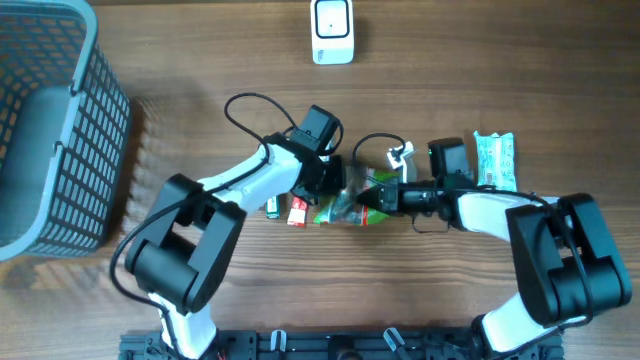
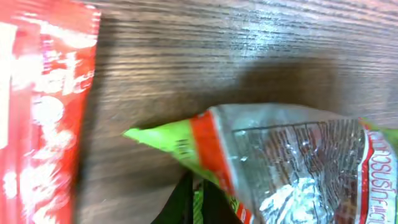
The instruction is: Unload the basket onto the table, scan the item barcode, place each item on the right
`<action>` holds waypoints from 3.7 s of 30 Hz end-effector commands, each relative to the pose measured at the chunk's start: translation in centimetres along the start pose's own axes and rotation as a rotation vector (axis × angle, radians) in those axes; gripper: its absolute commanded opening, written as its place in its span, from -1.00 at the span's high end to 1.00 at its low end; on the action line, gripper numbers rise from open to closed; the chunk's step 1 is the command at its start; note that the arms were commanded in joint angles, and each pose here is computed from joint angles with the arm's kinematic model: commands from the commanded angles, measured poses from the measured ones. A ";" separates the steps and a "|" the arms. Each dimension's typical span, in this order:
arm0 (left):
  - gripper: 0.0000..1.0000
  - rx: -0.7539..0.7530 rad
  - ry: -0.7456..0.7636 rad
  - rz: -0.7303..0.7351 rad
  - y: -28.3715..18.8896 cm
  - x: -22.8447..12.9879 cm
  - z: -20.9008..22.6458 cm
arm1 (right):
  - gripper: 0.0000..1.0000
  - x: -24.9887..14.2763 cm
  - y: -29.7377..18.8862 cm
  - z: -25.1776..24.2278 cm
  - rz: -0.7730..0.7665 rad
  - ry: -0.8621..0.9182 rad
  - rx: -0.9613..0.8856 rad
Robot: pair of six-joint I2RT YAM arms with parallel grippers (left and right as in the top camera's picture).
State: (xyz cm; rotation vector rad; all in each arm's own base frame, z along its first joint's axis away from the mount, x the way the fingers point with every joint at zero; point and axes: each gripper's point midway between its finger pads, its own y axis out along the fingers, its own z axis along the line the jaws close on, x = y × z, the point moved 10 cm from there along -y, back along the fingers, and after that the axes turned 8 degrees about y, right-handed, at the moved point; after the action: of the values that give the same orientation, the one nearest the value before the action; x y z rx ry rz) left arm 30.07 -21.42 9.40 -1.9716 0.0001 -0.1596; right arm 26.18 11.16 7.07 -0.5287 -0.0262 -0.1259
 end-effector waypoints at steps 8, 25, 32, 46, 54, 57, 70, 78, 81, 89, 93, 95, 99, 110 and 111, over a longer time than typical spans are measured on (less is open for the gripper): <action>0.92 -0.020 0.033 -0.383 -14.8 1.6 0.1 | 0.91 -0.1 -4.9 2.6 -0.014 -0.194 0.059; 0.92 -0.712 0.082 -0.308 -22.7 0.7 5.1 | 0.91 2.9 -8.5 13.1 0.120 -0.448 0.624; 0.92 -0.726 0.144 -0.299 -22.2 0.7 3.5 | 0.91 4.2 -7.0 19.8 0.257 -0.574 0.637; 0.92 -0.581 0.048 -0.382 -22.7 1.5 6.4 | 0.91 5.8 -6.6 18.5 0.065 -0.544 0.546; 0.92 -0.349 -0.025 -0.460 -22.5 2.0 8.3 | 0.91 5.3 -4.3 12.0 -0.085 -0.439 0.053; 0.92 -0.328 -0.029 -0.524 -24.3 1.5 8.9 | 0.91 5.3 -4.8 11.7 -0.075 -0.455 -0.067; -0.88 0.117 -0.177 -0.761 -28.8 0.4 15.1 | 0.92 7.7 -13.9 25.4 -0.186 -0.842 -0.480; -1.00 0.127 -0.189 -0.747 -28.7 0.3 15.2 | 0.92 10.5 -13.7 30.3 -0.152 -0.984 -0.688; -1.00 0.127 -0.189 -0.747 -28.7 0.3 15.2 | 0.92 12.6 -12.1 30.2 -0.155 -1.018 -0.759; -1.00 0.127 -0.189 -0.747 -28.7 0.3 15.2 | 0.91 16.9 -2.9 29.7 -0.152 -1.376 -1.167; -1.00 0.127 -0.188 -0.747 -28.7 0.3 15.2 | 0.91 19.2 0.8 28.7 -0.185 -1.468 -1.240; -1.00 0.127 -0.188 -0.747 -28.7 0.3 15.2 | 0.88 20.9 2.5 27.5 -0.207 -1.508 -1.314; -1.00 0.127 -0.188 -0.747 -28.7 0.3 15.2 | 0.82 24.0 6.4 24.7 -0.260 -1.571 -1.418; -1.00 0.127 -0.188 -0.747 -28.7 0.3 15.2 | 0.88 26.7 11.5 19.7 -0.260 -1.659 -1.530; -1.00 0.127 -0.189 -0.747 -28.7 0.3 15.2 | 0.89 26.7 11.6 19.7 -0.260 -1.659 -1.528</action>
State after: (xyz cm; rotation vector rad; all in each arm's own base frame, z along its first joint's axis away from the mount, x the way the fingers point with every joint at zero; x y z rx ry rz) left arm 29.75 3.64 29.39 -1.7854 -0.8510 -0.4202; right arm 54.06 27.99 18.92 -1.9941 -1.7356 0.1374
